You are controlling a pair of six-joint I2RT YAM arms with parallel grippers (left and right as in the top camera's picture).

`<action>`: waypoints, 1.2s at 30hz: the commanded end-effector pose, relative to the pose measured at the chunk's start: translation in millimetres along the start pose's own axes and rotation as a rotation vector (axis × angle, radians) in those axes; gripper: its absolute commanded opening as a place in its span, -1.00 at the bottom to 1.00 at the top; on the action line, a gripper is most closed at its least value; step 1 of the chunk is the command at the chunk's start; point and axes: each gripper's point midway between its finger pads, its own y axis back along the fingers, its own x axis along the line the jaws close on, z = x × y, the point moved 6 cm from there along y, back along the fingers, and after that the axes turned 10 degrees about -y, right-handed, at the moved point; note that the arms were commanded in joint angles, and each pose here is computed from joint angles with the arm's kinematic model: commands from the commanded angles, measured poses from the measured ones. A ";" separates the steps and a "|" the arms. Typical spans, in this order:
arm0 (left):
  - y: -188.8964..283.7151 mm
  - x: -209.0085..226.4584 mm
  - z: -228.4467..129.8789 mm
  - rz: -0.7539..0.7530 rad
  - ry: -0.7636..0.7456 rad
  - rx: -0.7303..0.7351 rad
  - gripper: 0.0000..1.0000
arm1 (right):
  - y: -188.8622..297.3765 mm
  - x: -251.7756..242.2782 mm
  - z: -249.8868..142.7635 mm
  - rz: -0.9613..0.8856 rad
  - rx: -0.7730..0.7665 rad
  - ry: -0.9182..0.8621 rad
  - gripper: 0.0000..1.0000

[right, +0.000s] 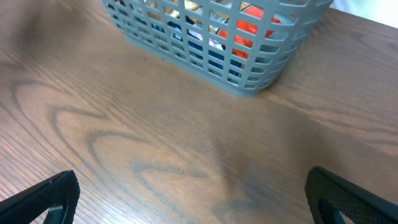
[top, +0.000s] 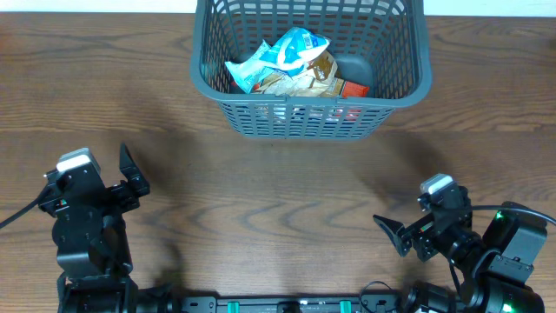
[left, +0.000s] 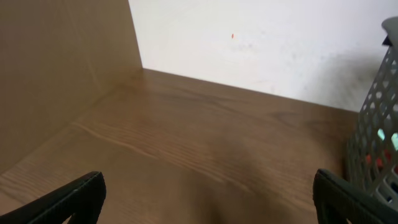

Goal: Pack container

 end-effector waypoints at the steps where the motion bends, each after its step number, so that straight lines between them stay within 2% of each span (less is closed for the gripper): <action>1: 0.5 -1.2 -0.4 -0.013 -0.015 0.004 0.97 | -0.1 -2.2 -2.4 -0.034 0.018 0.019 0.99; 15: 0.6 -1.2 -0.2 -0.013 -0.015 0.003 0.97 | -2.5 4.2 3.9 0.006 -0.007 0.026 0.99; 26: 0.6 -0.9 2.0 -0.012 -0.012 -0.009 0.97 | -4.5 -1.1 18.1 -0.052 -0.058 -0.106 0.99; 36: 0.6 -0.9 2.0 -0.012 -0.019 -0.009 0.97 | -7.1 -2.5 25.3 -0.107 -0.077 -0.113 0.99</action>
